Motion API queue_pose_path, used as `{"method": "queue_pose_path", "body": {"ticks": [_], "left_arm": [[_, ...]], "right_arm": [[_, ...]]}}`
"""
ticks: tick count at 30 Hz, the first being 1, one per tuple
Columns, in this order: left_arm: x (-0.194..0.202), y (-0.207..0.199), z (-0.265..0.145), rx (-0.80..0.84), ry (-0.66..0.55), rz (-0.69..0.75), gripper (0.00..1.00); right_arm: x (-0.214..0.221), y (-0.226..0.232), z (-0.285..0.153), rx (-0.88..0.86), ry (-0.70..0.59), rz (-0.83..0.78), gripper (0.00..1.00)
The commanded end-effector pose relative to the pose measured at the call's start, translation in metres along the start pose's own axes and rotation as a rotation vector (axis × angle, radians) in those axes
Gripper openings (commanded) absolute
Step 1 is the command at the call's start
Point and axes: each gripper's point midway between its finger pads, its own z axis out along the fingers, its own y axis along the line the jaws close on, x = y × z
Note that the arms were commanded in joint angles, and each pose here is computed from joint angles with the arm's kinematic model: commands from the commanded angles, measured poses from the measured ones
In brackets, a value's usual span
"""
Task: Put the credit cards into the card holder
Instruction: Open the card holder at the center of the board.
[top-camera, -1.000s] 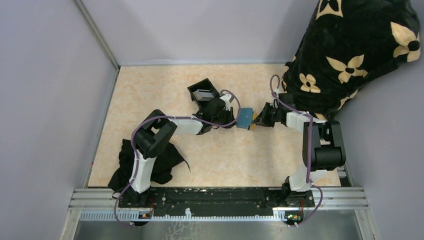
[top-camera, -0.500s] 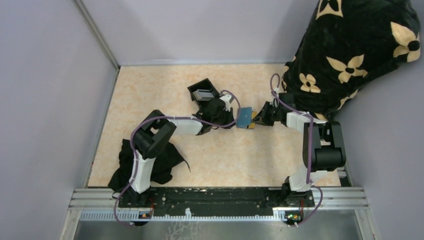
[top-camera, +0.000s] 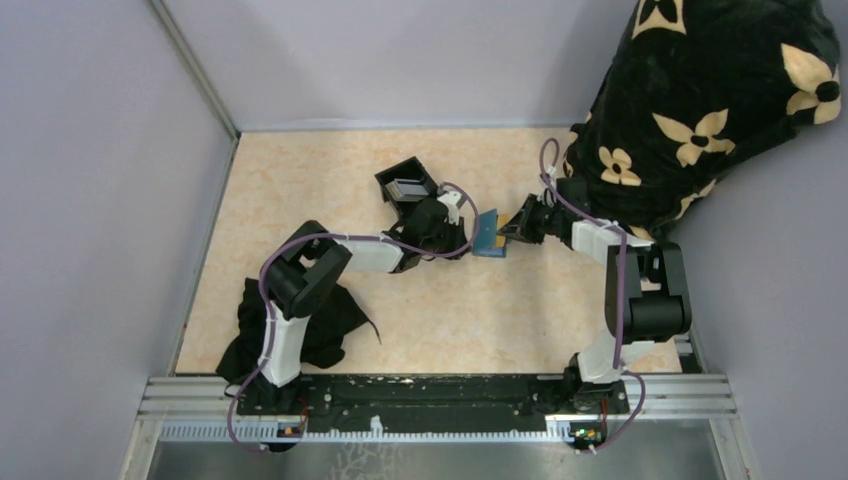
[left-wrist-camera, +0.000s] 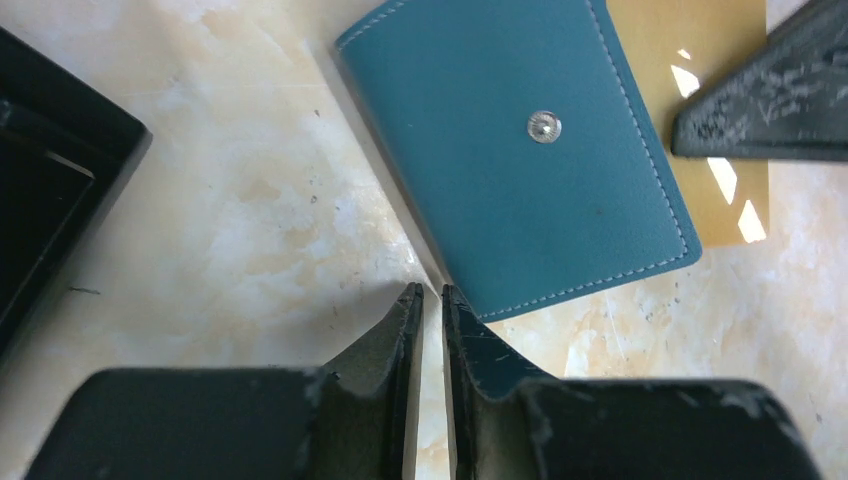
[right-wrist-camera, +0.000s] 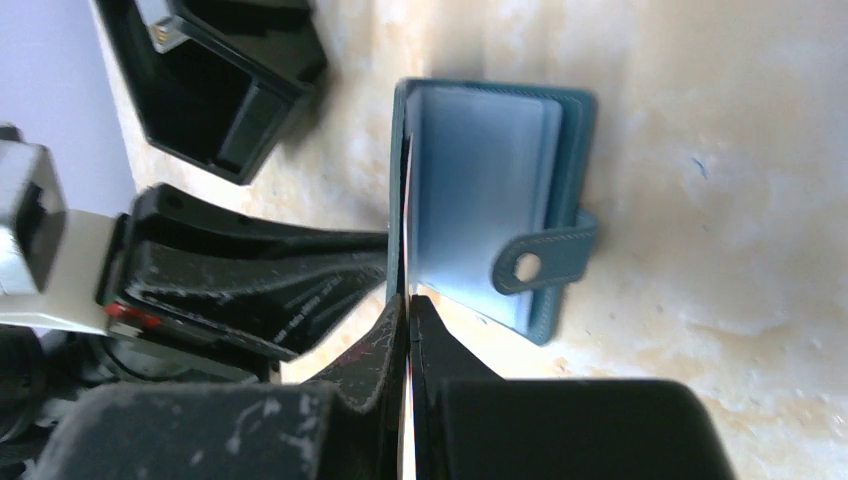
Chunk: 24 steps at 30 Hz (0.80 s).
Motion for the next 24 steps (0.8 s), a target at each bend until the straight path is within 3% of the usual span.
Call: {"method": "queue_pose_path", "body": {"ticks": [1, 8, 24], "left_arm": [[0.054, 0.004, -0.010, 0.015, 0.151, 0.006, 0.19], [0.059, -0.012, -0.015, 0.064, 0.148, 0.020, 0.19], [0.094, 0.009, -0.043, -0.022, 0.215, -0.015, 0.21]], "right_arm": [[-0.026, 0.039, 0.000, -0.090, -0.055, -0.099, 0.00], [-0.020, 0.051, 0.009, -0.099, -0.029, -0.133, 0.00], [0.008, 0.062, 0.034, -0.048, 0.044, -0.226, 0.00]]}}
